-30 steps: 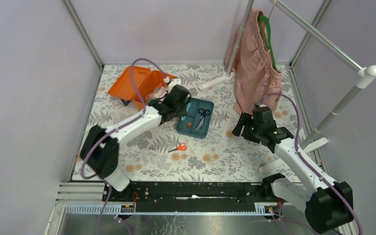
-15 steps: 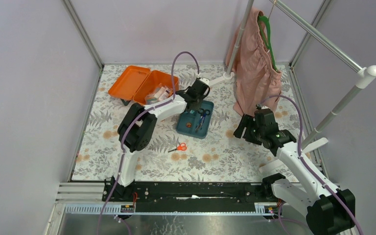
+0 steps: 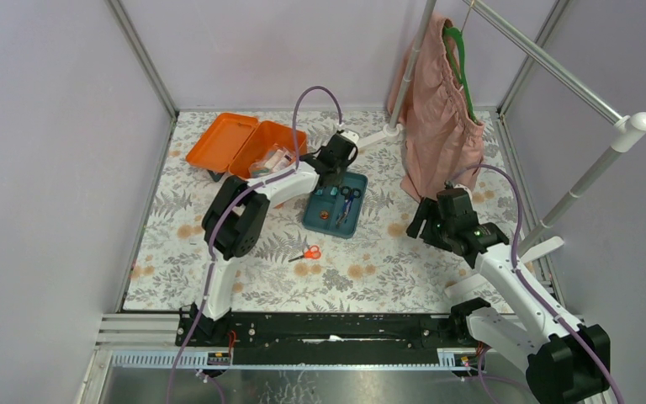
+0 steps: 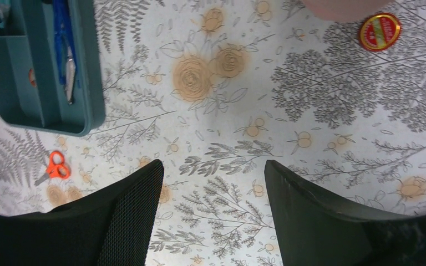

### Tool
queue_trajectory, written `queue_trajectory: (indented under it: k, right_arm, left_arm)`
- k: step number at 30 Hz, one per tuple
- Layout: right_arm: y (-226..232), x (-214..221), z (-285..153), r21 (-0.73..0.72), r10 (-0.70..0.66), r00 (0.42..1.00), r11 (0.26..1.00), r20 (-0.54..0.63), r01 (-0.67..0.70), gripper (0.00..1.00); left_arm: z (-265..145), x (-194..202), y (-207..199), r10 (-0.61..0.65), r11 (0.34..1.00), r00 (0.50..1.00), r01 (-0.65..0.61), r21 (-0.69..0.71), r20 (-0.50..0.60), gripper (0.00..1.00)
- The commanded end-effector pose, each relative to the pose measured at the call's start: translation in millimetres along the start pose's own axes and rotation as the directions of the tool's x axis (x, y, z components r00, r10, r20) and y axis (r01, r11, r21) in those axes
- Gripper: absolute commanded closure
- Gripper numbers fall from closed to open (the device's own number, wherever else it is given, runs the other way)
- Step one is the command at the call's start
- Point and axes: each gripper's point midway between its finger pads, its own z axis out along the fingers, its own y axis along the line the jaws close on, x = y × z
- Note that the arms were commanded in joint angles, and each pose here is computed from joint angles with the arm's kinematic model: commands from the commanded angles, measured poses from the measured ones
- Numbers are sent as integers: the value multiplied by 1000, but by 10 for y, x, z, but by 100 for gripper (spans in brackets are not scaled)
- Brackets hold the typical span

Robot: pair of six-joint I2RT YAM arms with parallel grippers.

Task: Organize the medicine kit

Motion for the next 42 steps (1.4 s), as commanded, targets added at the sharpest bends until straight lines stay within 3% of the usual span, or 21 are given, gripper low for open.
queue_trajectory:
  k: [1,9,18,26,42]
  right_arm:
    - [-177,-89,-34,117,35,999,992,33,-38,25]
    - [-454,-294,-24,275,59,997,959,51,-71,24]
    - [-657,-496,146,305,128,992,944,10,-125,23]
    - [-812,-611,247,337,163,986,930,-30,-144,23]
    - [-1144,-545,686,396,227,969,902,-97,-171,28]
  left_arm:
    - [-24,-217,79,-39,999,997,40,-20,59,65]
    - [-756,-442,255,-157,987,977,161,-11,146,58]
    - [-1314,100,373,-263,965,958,261,27,119,57]
    - [-1537,631,416,-314,949,948,313,33,55,57]
    - [-1652,627,408,-328,944,943,324,62,66,57]
